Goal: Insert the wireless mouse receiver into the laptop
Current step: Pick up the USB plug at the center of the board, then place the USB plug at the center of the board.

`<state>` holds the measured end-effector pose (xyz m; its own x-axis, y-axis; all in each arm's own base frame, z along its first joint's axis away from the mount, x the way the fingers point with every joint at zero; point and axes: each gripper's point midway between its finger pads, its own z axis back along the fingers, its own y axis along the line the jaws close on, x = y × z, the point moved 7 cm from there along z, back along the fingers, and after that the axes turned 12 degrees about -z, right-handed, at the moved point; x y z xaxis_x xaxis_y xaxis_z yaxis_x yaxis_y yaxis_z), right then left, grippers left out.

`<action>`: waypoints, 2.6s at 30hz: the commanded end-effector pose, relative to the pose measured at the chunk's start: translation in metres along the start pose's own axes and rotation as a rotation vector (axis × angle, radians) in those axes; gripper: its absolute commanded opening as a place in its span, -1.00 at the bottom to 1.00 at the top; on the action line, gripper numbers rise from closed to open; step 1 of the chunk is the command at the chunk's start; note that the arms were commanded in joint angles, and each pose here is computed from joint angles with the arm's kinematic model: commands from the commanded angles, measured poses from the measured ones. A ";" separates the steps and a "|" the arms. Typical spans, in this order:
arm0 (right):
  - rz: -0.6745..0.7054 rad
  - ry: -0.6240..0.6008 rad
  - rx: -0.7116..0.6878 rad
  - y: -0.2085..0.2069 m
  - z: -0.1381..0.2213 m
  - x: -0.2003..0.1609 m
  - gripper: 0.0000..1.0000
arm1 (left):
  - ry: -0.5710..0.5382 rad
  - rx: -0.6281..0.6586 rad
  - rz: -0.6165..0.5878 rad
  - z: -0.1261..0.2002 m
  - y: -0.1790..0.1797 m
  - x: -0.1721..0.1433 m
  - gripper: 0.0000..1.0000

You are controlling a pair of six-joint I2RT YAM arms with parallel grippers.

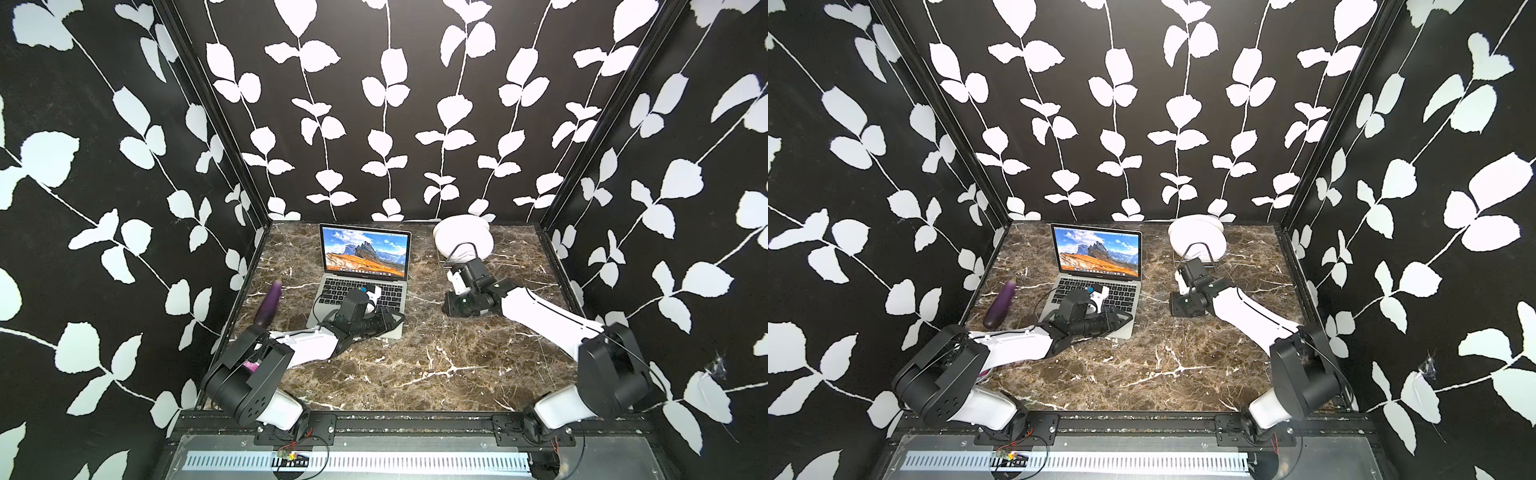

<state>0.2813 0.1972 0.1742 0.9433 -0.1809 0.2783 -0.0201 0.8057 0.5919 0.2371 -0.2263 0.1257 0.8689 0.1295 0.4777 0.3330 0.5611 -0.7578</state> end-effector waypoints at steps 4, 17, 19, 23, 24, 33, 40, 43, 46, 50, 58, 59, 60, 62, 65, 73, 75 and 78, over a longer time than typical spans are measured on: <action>-0.135 -0.110 0.467 0.041 -0.003 0.012 -0.91 | -0.125 -0.169 0.024 0.008 -0.027 0.012 -0.15; -0.104 -0.273 0.821 0.086 0.032 0.013 -0.90 | -0.484 -0.542 0.329 0.019 -0.096 0.060 -0.30; -0.105 -0.294 0.851 0.088 0.036 0.013 -0.90 | -0.513 -0.533 0.361 0.021 -0.094 0.061 -0.30; -0.106 -0.321 0.868 0.089 0.040 0.010 -0.90 | -0.602 -0.483 0.456 0.033 -0.077 0.058 -0.28; -0.102 -0.325 0.871 0.089 0.041 0.009 -0.90 | -0.613 -0.479 0.476 0.035 -0.075 0.058 -0.28; -0.065 -0.357 0.875 0.087 0.047 -0.001 -0.93 | -0.573 -0.570 0.596 0.027 -0.091 0.068 -0.32; -0.049 -0.378 0.866 0.088 0.049 -0.004 -0.94 | -0.536 -0.543 0.589 0.025 -0.097 0.062 -0.32; -0.059 -0.388 0.867 0.088 0.048 -0.004 -0.95 | -0.520 -0.532 0.585 0.023 -0.098 0.059 -0.34; -0.074 -0.396 0.868 0.087 0.047 -0.003 -0.96 | -0.514 -0.528 0.586 0.020 -0.097 0.057 -0.34; -0.080 -0.379 0.872 0.088 0.043 -0.002 -0.97 | -0.502 -0.541 0.575 0.016 -0.098 0.058 -0.36; -0.022 -0.404 0.788 0.080 0.042 -0.011 -0.97 | -0.474 -0.612 0.638 0.002 -0.101 0.058 -0.39; -0.006 -0.411 0.778 0.079 0.042 -0.013 -0.97 | -0.461 -0.616 0.651 0.000 -0.102 0.057 -0.39; 0.011 -0.420 0.769 0.079 0.044 -0.014 -0.98 | -0.450 -0.621 0.661 -0.003 -0.104 0.057 -0.39; 0.035 -0.444 0.751 0.078 0.047 -0.015 -0.99 | -0.434 -0.625 0.686 -0.008 -0.105 0.055 -0.40; 0.057 -0.479 0.739 0.076 0.053 -0.017 -0.99 | -0.420 -0.646 0.699 -0.008 -0.111 0.056 -0.41; 0.121 -0.516 0.696 0.078 0.067 -0.016 -1.00 | -0.408 -0.679 0.713 -0.005 -0.120 0.058 -0.45; 0.132 -0.527 0.681 0.077 0.068 -0.016 -1.00 | -0.403 -0.683 0.715 -0.005 -0.122 0.057 -0.47; 0.151 -0.539 0.656 0.075 0.069 -0.016 -1.00 | -0.407 -0.687 0.716 -0.004 -0.123 0.057 -0.46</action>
<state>0.2428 0.2221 0.2556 0.6742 -0.4781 0.5630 -0.4316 0.3635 0.8256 0.2514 -0.2905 0.2212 0.7821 0.6007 -0.1656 -0.0077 -0.2564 -0.9665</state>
